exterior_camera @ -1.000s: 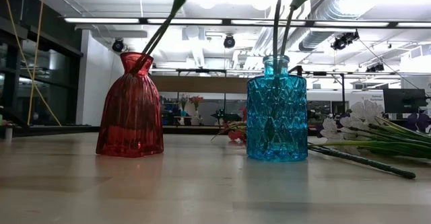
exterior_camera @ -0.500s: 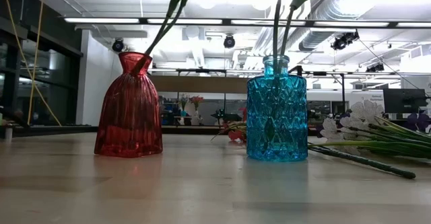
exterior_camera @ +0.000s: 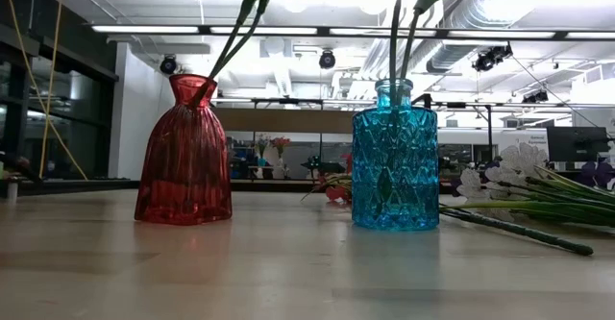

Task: Pick and place flowers into a vace then onto a shelf
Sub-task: Put the pink flower into the red vase

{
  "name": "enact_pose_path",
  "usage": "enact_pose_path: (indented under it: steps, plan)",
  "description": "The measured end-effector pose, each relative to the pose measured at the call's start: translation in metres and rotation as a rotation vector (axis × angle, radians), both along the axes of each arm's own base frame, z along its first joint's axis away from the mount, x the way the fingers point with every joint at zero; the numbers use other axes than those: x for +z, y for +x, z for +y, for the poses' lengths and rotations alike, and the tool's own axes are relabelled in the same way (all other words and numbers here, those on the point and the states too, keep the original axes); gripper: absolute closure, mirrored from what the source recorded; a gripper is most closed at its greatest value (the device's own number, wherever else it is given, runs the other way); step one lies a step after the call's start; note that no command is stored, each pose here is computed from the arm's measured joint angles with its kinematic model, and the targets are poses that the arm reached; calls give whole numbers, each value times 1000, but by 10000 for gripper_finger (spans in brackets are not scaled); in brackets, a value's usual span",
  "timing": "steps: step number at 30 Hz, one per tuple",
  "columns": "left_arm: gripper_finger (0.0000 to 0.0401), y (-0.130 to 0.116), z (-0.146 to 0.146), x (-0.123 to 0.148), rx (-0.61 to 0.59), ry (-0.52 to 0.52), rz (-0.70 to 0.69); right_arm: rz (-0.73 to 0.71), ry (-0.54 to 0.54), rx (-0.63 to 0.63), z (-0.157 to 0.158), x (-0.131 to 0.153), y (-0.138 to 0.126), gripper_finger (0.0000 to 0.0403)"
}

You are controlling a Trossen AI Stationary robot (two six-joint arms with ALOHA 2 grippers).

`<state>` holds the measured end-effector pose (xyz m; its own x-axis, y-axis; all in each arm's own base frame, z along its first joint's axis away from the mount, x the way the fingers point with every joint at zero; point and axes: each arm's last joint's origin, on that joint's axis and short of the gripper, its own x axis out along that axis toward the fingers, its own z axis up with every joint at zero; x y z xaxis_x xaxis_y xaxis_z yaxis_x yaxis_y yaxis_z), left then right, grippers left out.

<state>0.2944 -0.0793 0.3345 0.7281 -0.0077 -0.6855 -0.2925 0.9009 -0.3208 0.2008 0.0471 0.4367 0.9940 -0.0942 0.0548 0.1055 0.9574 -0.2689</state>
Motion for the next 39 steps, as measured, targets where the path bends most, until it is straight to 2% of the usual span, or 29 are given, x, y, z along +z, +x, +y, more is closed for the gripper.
enact_pose_path:
  steps: [10, 29, 39]
  plan:
    - [327, -5, 3, 6, 36, 27, -28, 1, -2, 0, 0, 0, 0, 164]
    - [327, -13, -1, 5, 40, -32, 29, 1, -2, 0, 0, 0, 0, 164]
    - [327, -17, -13, 5, 56, 18, 9, 1, -2, 0, 0, 0, 0, 164]
